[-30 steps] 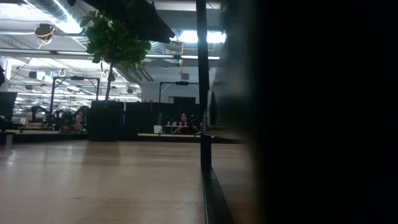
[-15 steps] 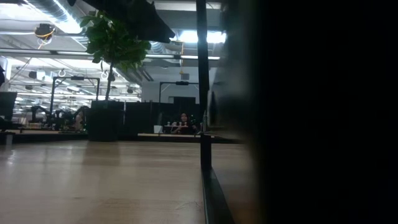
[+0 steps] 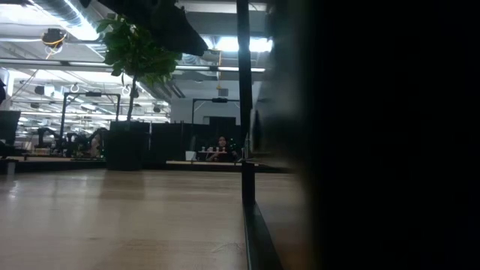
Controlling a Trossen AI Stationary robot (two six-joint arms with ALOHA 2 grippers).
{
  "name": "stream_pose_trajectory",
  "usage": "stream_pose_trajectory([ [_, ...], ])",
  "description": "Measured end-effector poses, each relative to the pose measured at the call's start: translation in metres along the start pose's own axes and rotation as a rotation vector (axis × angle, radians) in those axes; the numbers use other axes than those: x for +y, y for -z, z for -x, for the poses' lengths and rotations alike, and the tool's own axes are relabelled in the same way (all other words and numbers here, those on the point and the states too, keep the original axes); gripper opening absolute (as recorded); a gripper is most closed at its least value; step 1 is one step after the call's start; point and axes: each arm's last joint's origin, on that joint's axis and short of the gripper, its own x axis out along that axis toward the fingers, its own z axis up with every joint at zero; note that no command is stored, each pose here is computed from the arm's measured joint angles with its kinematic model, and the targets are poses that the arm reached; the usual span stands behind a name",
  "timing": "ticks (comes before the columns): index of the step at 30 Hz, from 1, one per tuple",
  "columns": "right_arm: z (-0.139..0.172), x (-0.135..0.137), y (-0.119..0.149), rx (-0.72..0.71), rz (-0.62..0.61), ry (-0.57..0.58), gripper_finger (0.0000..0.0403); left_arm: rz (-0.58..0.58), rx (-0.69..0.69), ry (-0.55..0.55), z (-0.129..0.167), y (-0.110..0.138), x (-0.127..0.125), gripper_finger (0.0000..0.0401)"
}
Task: Pick and place medicine bottles onto shelf by color
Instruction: Put the white pill bottle on the shelf aligned with the other white pill bottles
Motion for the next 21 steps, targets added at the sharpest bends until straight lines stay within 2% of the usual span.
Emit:
stream_pose_trajectory([
  [6,-0.0001,0.0001,0.0000,0.000,0.030,0.001,0.0228,-0.001,0.002,0.000,0.0000,0.0002,0.0000,0.0247],
  [11,-0.0001,0.0003,0.0001,0.002,0.107,-0.003,0.0228,-0.001,0.001,0.000,0.0000,0.0001,0.0000,0.0247],
  [14,-0.0002,0.0006,0.0000,0.003,0.101,-0.009,0.0228,-0.001,0.001,0.000,0.0000,0.0001,0.0000,0.0247],
  [18,-0.0002,0.0006,0.0000,0.003,0.029,-0.008,0.0228,-0.001,0.002,0.000,0.0000,0.0002,0.0000,0.0247],
  [21,-0.0002,0.0007,0.0000,0.002,0.090,-0.008,0.0228,-0.002,0.002,0.000,0.0000,0.0002,0.0000,0.0247],
])
